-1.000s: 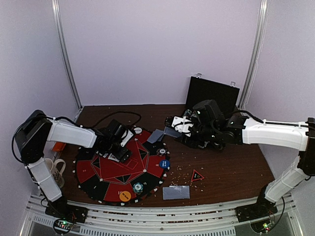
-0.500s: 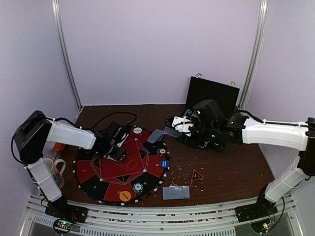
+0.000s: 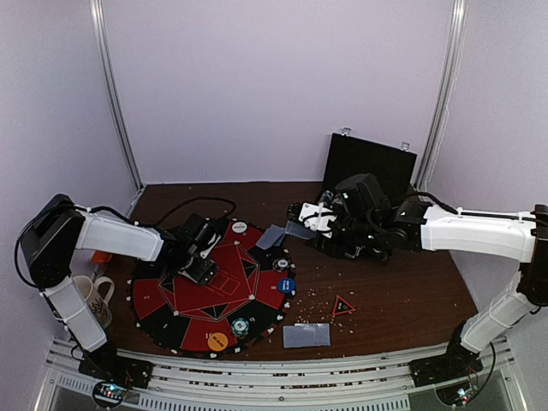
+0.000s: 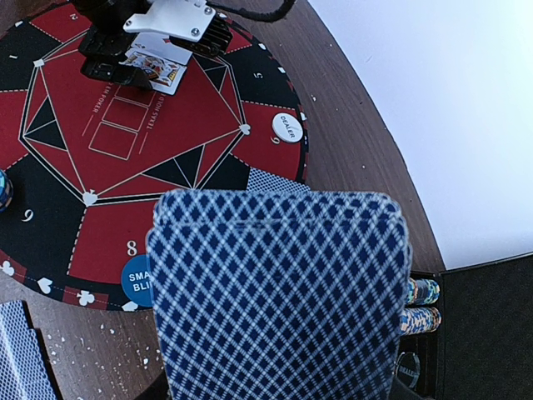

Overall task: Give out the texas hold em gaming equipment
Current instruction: Adjust the poker card in the community card area, then pick up the poker card from the face-down deck piles.

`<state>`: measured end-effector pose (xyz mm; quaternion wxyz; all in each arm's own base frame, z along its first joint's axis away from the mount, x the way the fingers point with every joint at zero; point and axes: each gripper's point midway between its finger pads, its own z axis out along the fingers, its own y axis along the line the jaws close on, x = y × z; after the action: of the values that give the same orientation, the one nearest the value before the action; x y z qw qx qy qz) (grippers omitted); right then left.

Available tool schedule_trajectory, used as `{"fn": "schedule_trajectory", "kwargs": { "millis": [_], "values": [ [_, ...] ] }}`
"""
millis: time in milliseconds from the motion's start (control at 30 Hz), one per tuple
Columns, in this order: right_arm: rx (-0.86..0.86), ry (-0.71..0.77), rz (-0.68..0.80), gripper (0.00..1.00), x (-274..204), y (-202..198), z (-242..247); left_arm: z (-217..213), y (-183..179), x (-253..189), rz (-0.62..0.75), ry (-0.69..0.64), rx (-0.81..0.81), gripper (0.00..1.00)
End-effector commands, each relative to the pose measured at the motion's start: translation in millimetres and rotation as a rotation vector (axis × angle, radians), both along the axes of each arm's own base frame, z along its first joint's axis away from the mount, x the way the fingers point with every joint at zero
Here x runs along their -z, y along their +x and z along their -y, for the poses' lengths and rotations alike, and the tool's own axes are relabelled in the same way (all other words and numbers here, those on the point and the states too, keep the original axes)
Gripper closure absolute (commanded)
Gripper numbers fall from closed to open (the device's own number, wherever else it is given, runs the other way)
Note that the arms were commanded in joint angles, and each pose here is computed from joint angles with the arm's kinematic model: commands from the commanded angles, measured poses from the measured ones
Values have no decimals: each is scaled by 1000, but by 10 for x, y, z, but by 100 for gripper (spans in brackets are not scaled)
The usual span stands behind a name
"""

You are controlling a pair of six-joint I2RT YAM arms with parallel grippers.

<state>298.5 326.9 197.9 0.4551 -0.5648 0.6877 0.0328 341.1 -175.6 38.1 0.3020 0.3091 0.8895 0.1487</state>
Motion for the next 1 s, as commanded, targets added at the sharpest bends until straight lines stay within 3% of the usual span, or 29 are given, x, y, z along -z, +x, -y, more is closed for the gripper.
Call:
{"fn": "schedule_trajectory", "kwargs": {
  "millis": [0, 133, 300, 467, 567, 800, 967],
  "values": [
    [2, 8, 26, 49, -90, 46, -9, -26, -143, 5, -59, 0, 60, 9],
    [-2, 13, 23, 49, -96, 53, -33, 261, -46, -488, 71, -186, 135, 9],
    [-12, -7, 16, 49, -55, 41, -47, 671, -33, -1450, 258, -538, 240, 10],
    [-49, 21, 12, 49, -115, -17, -174, 1247, -295, -2204, 207, -979, 408, 16],
    [-68, 45, 15, 49, -181, -32, -264, 1500, -480, -2470, 168, -1164, 484, 15],
    [-97, 54, 12, 49, -184, -70, -407, 2026, -631, -2413, 7, -1206, 570, 12],
    [-114, 60, 10, 49, -192, -114, -483, 2196, -613, -2302, -17, -1184, 577, 11]
  ]
}}
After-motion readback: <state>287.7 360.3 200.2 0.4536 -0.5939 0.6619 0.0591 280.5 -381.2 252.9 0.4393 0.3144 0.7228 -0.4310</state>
